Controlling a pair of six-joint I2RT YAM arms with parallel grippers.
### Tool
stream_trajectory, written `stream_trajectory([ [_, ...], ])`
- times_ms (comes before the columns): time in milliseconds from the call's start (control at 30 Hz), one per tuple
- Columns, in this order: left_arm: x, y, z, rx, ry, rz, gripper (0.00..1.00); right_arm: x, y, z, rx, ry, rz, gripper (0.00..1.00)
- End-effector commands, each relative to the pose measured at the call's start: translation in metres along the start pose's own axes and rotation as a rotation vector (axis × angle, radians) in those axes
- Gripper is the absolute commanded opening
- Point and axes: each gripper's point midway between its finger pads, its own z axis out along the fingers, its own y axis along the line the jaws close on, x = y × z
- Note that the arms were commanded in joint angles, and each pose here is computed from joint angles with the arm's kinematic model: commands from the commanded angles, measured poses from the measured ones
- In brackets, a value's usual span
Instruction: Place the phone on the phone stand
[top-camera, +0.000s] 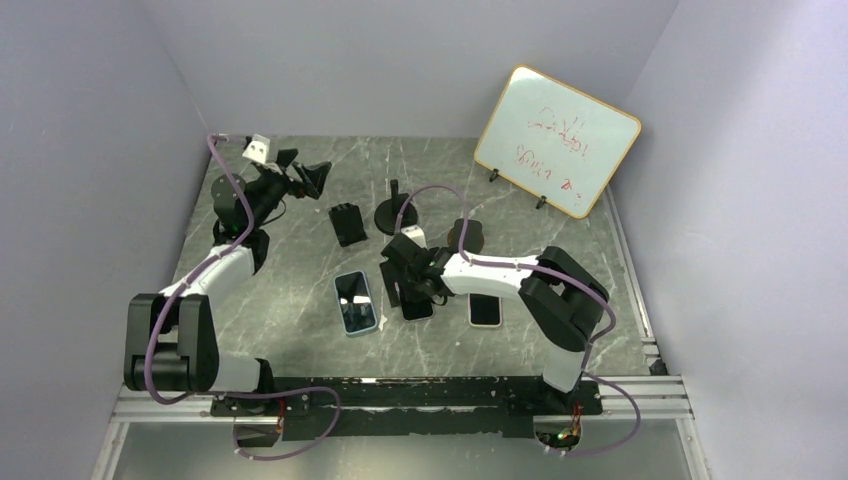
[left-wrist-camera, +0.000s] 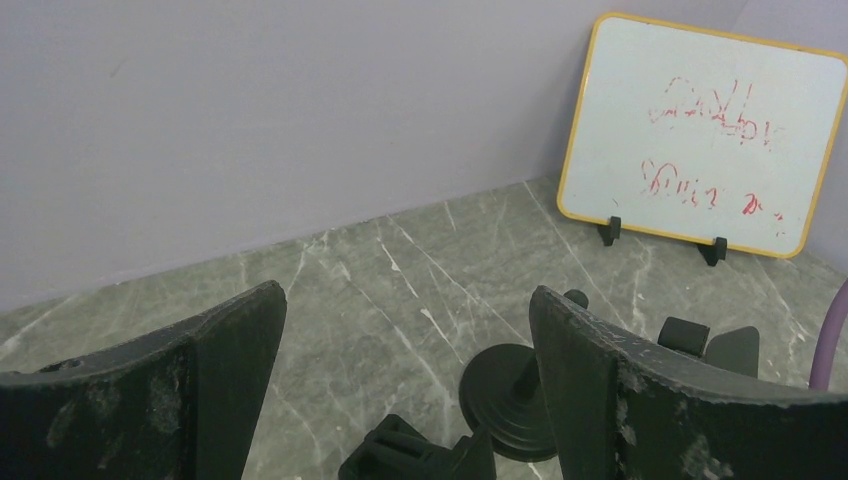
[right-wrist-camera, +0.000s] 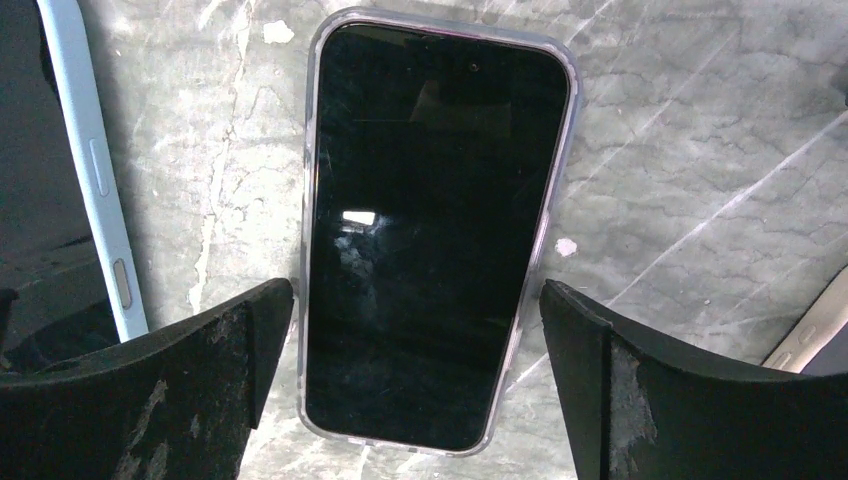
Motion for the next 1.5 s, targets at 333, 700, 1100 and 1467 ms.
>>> stream_trajectory([
  [333, 0.036, -0.051, 0.006, 0.063, 0.081, -0.013, 0.91, 0.016, -0.003, 0.011, 0.025, 0.052, -0.010, 0.50],
  [700, 0.113, -0.112, -0.030, 0.052, 0.302, -0.230, 0.91, 0.007, -0.002, 0.009, -0.131, 0.009, 0.044, 0.48],
  [1100, 0.172, -0.143, -0.031, 0.152, 0.469, -0.520, 0.81, -0.021, 0.017, -0.020, -0.450, -0.156, 0.178, 0.50],
  [1467, 0.209, -0.169, -0.042, 0.231, 0.583, -0.693, 0.80, -0.037, 0.022, -0.029, -0.489, -0.232, 0.194, 0.50],
])
